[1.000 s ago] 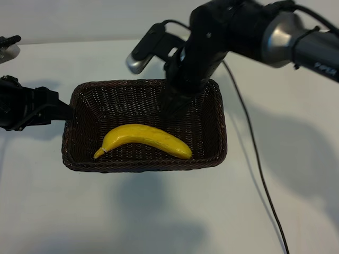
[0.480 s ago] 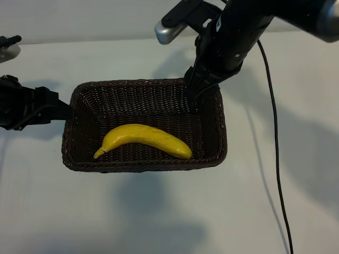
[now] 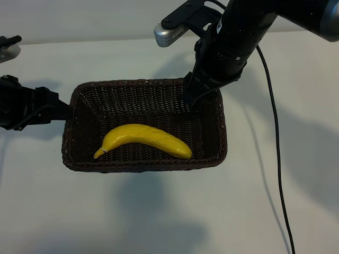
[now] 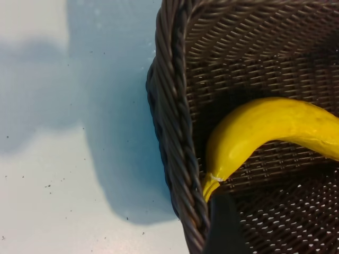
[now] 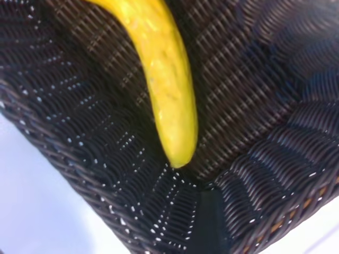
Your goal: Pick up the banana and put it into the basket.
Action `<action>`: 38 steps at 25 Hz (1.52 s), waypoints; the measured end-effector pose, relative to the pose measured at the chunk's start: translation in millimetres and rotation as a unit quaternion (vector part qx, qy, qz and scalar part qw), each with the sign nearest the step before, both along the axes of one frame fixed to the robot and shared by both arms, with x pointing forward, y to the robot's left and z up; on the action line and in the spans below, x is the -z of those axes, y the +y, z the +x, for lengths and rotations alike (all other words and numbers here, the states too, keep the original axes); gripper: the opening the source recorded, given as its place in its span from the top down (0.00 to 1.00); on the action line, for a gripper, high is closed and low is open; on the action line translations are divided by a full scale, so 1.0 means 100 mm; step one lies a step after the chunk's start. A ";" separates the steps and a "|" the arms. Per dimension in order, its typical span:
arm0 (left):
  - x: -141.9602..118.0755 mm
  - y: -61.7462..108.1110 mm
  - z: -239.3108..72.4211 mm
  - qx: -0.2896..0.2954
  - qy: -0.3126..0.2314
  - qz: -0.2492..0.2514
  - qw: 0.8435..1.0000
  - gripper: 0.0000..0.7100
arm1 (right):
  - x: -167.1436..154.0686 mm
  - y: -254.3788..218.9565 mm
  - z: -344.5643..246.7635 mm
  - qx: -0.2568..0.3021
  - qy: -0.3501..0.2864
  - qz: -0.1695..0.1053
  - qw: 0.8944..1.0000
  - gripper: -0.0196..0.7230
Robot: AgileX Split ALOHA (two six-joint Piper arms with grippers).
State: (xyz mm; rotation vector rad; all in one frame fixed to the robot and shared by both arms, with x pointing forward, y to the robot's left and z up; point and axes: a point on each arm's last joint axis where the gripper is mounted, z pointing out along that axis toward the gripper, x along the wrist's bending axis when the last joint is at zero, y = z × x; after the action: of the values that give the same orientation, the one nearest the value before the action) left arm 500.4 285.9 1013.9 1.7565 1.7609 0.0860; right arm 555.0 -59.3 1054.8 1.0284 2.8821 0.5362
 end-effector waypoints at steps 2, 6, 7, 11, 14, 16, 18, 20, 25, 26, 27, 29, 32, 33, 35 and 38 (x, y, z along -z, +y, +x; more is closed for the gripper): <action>0.00 0.00 0.00 0.000 0.000 0.000 1.000 0.23 | 0.00 0.00 0.00 0.002 0.002 -0.001 1.000 0.16; 0.00 0.00 0.00 0.000 -0.001 0.001 1.000 0.23 | 0.00 0.00 0.00 0.007 0.004 0.000 1.000 0.16; 0.00 0.00 0.00 -0.001 -0.002 0.001 1.000 0.23 | 0.00 0.00 0.00 0.007 0.005 0.000 1.000 0.16; 0.00 0.01 0.01 -0.004 -0.006 0.003 1.000 0.23 | 0.00 0.00 0.00 0.009 0.006 0.000 1.000 0.16; 0.00 0.01 0.01 -0.004 -0.006 0.003 1.000 0.23 | 0.00 0.00 0.00 0.011 0.006 -0.001 1.000 0.16; 0.00 0.01 0.01 -0.004 -0.006 0.003 1.000 0.23 | 0.00 -0.01 0.00 0.014 0.007 -0.001 1.000 0.16; 0.00 0.01 0.01 -0.003 -0.007 0.004 1.000 0.23 | 0.00 -0.01 0.00 0.015 0.008 -0.002 1.000 0.16; 0.00 0.01 0.01 -0.002 -0.006 0.003 1.000 0.23 | 0.00 -0.01 0.00 0.015 0.007 -0.004 1.000 0.16; 0.00 0.01 0.01 -0.002 -0.006 0.003 1.000 0.23 | 0.01 -0.02 0.00 0.015 0.005 -0.007 1.000 0.16; 0.00 0.01 0.01 -0.002 -0.006 0.003 1.000 0.23 | 0.01 -0.02 0.00 0.015 0.005 -0.008 1.000 0.16; 0.00 0.01 0.01 -0.002 -0.006 0.003 1.000 0.23 | 0.01 -0.02 0.00 0.015 0.005 -0.008 1.000 0.16; 0.00 0.01 0.01 -0.002 -0.006 0.003 1.000 0.23 | 0.01 -0.02 0.00 0.015 0.005 -0.008 1.000 0.17; 0.00 0.01 0.01 -0.002 -0.006 0.003 1.000 0.23 | 0.01 -0.02 0.00 0.015 0.005 -0.008 1.000 0.17; 0.00 0.01 0.01 -0.002 -0.006 0.003 1.000 0.23 | 0.01 -0.02 0.00 0.015 0.005 -0.008 1.000 0.17; 0.00 0.01 0.01 -0.002 -0.006 0.003 1.000 0.23 | 0.01 -0.02 0.00 0.015 0.005 -0.008 1.000 0.17; 0.00 0.01 0.01 -0.002 -0.006 0.003 1.000 0.23 | 0.01 -0.02 0.00 0.015 0.005 -0.008 1.000 0.17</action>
State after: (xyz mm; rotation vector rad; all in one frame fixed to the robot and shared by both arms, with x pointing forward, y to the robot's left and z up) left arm 501.5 286.7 1014.2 1.7529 1.7580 0.1051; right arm 555.0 -61.1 1054.2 1.0732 2.8697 0.5070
